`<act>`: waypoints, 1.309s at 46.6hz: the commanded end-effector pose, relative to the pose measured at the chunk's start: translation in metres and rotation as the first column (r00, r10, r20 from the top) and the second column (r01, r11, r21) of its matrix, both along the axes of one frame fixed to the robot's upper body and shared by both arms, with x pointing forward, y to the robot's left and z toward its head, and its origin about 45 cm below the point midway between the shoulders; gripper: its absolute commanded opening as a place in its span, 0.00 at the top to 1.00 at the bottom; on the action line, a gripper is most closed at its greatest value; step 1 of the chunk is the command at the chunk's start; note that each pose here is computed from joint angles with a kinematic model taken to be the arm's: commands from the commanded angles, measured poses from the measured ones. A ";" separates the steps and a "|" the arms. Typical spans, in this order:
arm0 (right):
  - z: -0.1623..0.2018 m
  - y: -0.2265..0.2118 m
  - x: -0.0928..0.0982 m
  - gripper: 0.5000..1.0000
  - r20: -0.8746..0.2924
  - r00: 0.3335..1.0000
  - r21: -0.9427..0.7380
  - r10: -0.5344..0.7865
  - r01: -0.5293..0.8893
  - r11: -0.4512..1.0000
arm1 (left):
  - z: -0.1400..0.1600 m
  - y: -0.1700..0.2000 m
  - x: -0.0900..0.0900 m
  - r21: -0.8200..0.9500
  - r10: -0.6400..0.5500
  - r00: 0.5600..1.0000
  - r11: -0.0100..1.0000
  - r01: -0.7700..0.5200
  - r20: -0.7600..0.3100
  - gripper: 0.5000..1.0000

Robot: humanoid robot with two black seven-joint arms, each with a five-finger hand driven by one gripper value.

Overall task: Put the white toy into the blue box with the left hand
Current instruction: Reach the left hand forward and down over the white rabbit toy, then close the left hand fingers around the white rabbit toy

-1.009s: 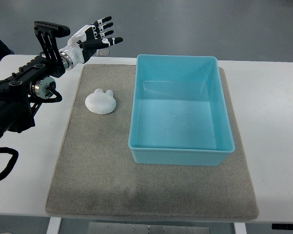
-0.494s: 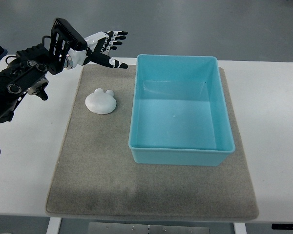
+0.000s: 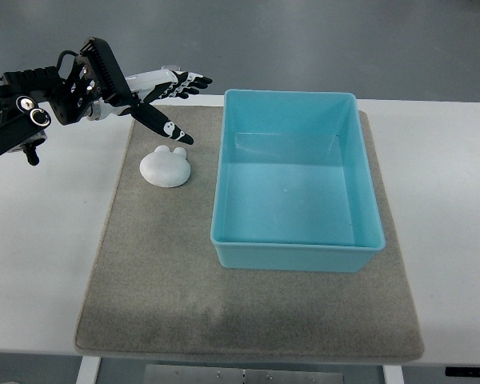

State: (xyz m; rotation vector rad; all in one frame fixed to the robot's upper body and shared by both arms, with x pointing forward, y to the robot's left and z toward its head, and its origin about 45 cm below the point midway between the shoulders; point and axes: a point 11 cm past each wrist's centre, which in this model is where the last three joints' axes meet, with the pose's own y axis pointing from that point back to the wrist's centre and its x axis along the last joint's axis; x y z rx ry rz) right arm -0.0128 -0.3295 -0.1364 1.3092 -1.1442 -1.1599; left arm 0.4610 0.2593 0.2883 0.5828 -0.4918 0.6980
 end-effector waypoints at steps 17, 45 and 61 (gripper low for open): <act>0.000 0.000 0.000 0.13 0.001 1.000 0.000 0.000 0.000 1.000 | 0.002 0.011 -0.017 0.262 -0.134 0.990 0.958 0.116 0.052 0.01; 0.000 0.000 0.000 0.13 -0.001 1.000 0.000 0.000 0.000 1.000 | -0.037 0.014 -0.033 0.482 -0.242 0.970 0.853 0.202 0.022 0.01; 0.000 0.000 0.000 0.13 -0.001 1.000 0.000 0.000 0.000 1.000 | -0.037 0.013 -0.030 0.488 -0.237 0.968 0.856 0.169 0.080 0.02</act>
